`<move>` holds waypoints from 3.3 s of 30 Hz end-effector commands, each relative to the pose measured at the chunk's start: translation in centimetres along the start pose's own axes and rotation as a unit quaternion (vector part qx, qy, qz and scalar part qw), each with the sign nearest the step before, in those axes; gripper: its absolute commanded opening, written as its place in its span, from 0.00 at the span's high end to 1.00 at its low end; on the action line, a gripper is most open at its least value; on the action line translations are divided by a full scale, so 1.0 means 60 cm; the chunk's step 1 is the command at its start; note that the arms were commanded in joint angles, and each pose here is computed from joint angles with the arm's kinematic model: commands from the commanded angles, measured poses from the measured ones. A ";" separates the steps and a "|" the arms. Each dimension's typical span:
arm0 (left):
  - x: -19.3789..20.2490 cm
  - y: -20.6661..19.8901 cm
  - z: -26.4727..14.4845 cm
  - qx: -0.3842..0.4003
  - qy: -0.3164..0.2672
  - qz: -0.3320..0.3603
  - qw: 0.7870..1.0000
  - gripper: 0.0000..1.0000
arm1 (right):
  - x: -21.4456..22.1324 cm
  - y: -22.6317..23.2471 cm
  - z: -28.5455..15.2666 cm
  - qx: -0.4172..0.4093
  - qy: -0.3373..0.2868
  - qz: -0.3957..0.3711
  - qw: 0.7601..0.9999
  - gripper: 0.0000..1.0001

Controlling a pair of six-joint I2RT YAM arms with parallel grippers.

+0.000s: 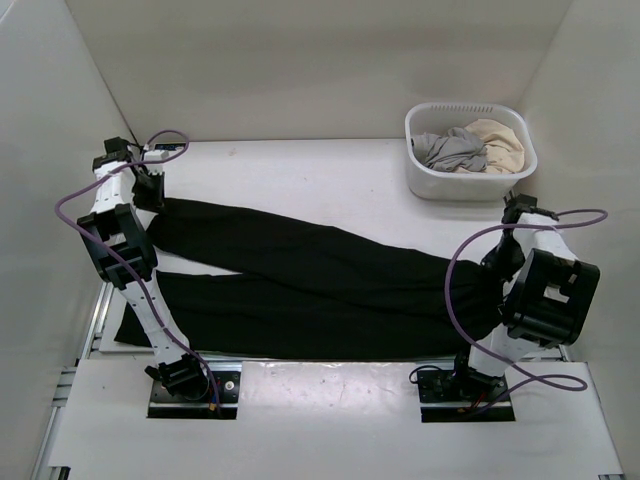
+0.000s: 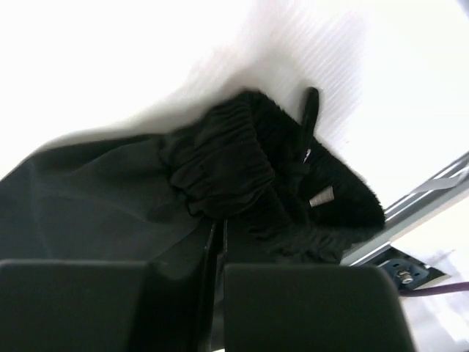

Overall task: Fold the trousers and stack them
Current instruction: Fold the trousers

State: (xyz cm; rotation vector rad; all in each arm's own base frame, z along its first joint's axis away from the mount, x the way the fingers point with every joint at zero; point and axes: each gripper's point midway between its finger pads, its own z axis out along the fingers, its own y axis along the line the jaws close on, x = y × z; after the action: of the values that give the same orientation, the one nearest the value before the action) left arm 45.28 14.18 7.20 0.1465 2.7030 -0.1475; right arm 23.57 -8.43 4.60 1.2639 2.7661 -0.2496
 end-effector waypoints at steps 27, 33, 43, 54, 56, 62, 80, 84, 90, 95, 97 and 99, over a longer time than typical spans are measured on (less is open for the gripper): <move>-0.009 0.006 -0.090 0.048 -0.039 -0.008 0.998 0.86 | -0.051 0.030 -0.088 -0.096 -0.030 0.010 0.995 0.57; 0.004 0.001 -0.084 0.055 -0.027 -0.013 0.998 0.86 | -0.049 0.009 -0.092 -0.086 -0.051 0.003 0.995 0.45; 0.008 -0.001 -0.081 0.057 -0.023 -0.014 0.998 0.86 | 0.001 0.013 -0.019 -0.084 -0.007 0.024 0.996 0.37; 0.012 0.004 -0.079 0.051 -0.015 -0.016 0.998 0.86 | -0.048 0.018 -0.023 -0.073 -0.046 0.028 0.996 0.42; 0.012 0.004 -0.079 0.051 -0.015 -0.016 0.998 0.86 | -0.048 0.020 -0.013 -0.070 -0.040 0.028 0.996 0.42; 0.010 0.005 -0.076 0.051 -0.015 -0.021 0.998 0.86 | -0.050 0.024 0.010 -0.063 -0.036 0.044 0.996 0.48; -0.006 0.013 -0.090 0.039 -0.027 -0.015 0.999 0.86 | -0.117 0.014 -0.071 -0.049 -0.104 0.071 0.991 1.00; -0.030 0.034 -0.125 0.020 -0.055 -0.013 0.998 0.86 | -0.143 0.022 -0.109 -0.073 -0.123 0.089 0.986 1.00; -0.037 0.037 -0.160 0.026 -0.084 -0.018 0.996 0.86 | -0.160 0.029 -0.145 -0.121 -0.133 0.109 0.978 1.00; 0.000 0.024 -0.155 0.052 -0.067 -0.023 0.996 0.86 | -0.161 0.015 -0.153 -0.128 -0.133 0.119 0.976 1.00; 0.018 0.019 -0.161 0.060 -0.052 -0.029 0.996 0.86 | -0.161 0.004 -0.151 -0.131 -0.129 0.126 0.975 1.00; 0.041 0.027 -0.167 0.057 -0.033 -0.033 0.997 0.86 | -0.154 -0.001 -0.151 -0.133 -0.123 0.128 0.975 1.00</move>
State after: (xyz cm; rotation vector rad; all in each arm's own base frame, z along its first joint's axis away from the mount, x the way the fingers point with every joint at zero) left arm 40.68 16.33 11.70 0.0453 2.6804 -0.3858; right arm 29.63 -12.68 12.88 1.3966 2.3742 -0.0101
